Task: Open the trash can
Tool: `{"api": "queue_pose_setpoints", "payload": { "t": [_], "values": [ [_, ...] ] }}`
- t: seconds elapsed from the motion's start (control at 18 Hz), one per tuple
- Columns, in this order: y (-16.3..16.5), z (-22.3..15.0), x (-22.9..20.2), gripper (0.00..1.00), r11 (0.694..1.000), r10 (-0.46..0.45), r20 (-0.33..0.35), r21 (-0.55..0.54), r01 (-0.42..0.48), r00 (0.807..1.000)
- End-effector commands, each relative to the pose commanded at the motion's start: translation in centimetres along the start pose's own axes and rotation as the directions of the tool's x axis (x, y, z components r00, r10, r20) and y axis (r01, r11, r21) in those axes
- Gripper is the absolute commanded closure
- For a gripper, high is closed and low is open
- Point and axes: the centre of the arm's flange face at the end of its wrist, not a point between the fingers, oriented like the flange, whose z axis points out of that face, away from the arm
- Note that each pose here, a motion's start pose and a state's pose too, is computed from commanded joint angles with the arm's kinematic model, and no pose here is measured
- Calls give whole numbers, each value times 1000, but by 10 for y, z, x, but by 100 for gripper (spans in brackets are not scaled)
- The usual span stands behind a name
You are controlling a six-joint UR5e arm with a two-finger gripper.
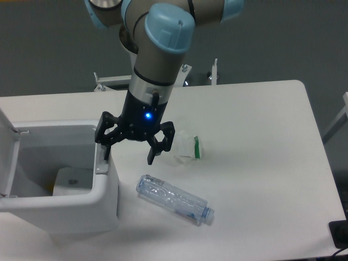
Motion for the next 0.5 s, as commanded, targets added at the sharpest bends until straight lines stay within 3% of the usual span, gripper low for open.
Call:
{"api": "queue_pose_setpoints", "payload": {
  "t": [0.17, 0.33, 0.5],
  "values": [
    [-16, -37, -35, 0, 998, -1, 82, 60, -4, 997],
    [-11, -55, -81, 0, 998, -55, 196, 44, 47, 979],
    [8, -66, -103, 0, 1000, 4, 263, -13, -1, 965]
  ]
}}
